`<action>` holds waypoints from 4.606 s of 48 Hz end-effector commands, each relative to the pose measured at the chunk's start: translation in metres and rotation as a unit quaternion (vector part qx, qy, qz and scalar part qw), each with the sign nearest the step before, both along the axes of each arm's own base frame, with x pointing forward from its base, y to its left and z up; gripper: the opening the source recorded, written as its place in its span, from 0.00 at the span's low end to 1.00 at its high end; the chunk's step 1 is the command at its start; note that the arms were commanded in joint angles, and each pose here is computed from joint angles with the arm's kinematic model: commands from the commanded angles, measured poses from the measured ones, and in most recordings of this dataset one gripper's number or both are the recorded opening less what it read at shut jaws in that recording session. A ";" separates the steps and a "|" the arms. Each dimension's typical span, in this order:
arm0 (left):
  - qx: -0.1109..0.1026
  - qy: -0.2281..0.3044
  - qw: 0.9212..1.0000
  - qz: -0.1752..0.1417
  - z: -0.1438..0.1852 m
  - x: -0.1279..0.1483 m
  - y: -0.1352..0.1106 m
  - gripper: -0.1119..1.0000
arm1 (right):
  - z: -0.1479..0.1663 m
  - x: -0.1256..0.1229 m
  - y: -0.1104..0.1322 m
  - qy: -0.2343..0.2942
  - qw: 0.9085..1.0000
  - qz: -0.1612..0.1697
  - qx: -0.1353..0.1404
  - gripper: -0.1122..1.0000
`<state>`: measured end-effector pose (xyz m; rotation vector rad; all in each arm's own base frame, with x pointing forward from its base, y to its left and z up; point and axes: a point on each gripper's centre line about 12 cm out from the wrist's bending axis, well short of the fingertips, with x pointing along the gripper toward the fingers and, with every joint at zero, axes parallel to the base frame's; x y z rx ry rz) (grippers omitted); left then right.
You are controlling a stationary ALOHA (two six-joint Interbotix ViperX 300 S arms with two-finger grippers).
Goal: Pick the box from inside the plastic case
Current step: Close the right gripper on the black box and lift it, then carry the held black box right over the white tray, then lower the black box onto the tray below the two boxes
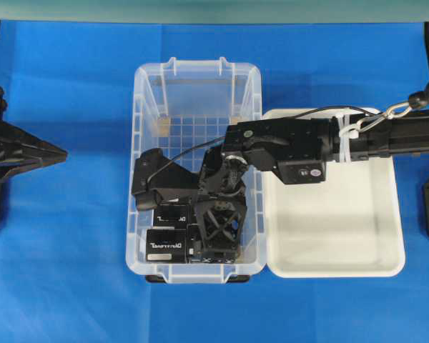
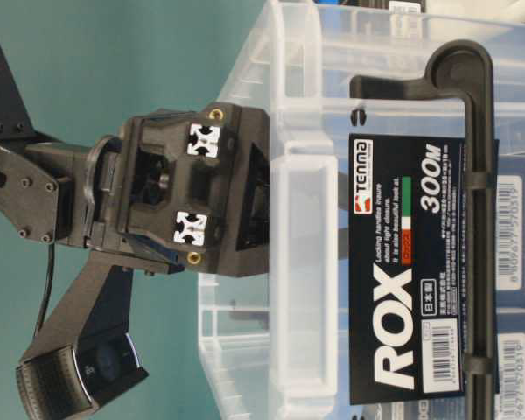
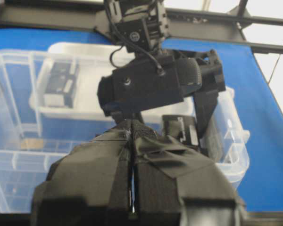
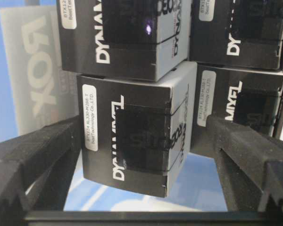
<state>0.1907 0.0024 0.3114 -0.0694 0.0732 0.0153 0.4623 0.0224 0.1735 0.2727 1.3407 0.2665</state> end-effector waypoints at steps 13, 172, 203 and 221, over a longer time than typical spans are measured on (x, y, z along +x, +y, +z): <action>0.001 -0.007 1.000 0.005 0.005 0.000 0.002 0.09 | 0.002 0.006 -0.023 -0.009 1.000 -0.014 -0.014 1.00; -0.007 -0.023 1.000 0.018 0.016 -0.008 0.006 0.09 | -0.042 -0.159 -0.083 -0.134 0.975 -0.023 -0.177 0.70; -0.008 -0.005 1.000 0.019 0.015 -0.014 0.006 0.09 | -0.038 -0.152 -0.083 -0.116 0.979 -0.067 -0.151 0.78; -0.007 -0.004 1.000 0.019 0.015 -0.014 0.006 0.09 | -0.018 -0.152 -0.085 -0.146 0.974 -0.079 -0.155 0.91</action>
